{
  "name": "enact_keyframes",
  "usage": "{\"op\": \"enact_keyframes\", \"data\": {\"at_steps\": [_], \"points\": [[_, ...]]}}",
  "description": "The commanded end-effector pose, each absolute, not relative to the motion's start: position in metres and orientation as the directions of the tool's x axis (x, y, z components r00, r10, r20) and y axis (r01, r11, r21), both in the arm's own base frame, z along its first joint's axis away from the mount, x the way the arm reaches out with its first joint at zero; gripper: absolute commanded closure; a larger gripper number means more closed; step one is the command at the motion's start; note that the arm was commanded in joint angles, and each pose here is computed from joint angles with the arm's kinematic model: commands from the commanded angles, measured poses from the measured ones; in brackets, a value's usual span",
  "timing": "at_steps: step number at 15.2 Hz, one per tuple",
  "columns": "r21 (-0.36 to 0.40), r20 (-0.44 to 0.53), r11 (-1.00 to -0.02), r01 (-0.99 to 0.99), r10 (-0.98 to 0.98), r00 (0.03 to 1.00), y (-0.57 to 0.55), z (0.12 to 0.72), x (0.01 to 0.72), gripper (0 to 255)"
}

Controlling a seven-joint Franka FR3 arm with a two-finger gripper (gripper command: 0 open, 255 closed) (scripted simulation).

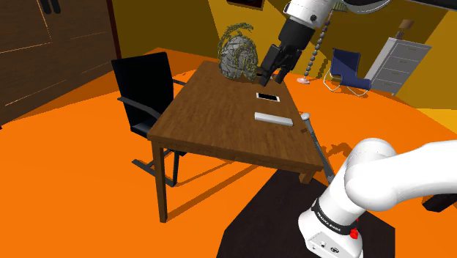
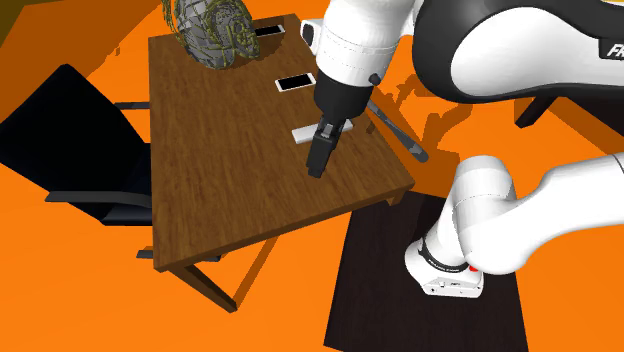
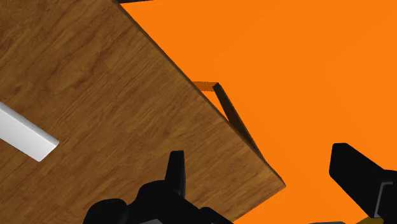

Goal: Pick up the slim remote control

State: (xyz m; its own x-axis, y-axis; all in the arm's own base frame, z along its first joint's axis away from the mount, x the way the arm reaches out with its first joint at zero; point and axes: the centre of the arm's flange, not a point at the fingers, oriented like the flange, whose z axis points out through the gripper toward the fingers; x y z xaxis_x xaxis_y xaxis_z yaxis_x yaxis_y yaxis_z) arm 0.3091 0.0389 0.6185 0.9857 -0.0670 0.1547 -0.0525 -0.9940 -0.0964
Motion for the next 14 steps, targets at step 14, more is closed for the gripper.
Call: {"op": "enact_keyframes", "data": {"at_steps": [14], "points": [[-0.060,0.103,-0.991,0.121,0.115,0.988,-0.095,0.517,0.333,0]]}}
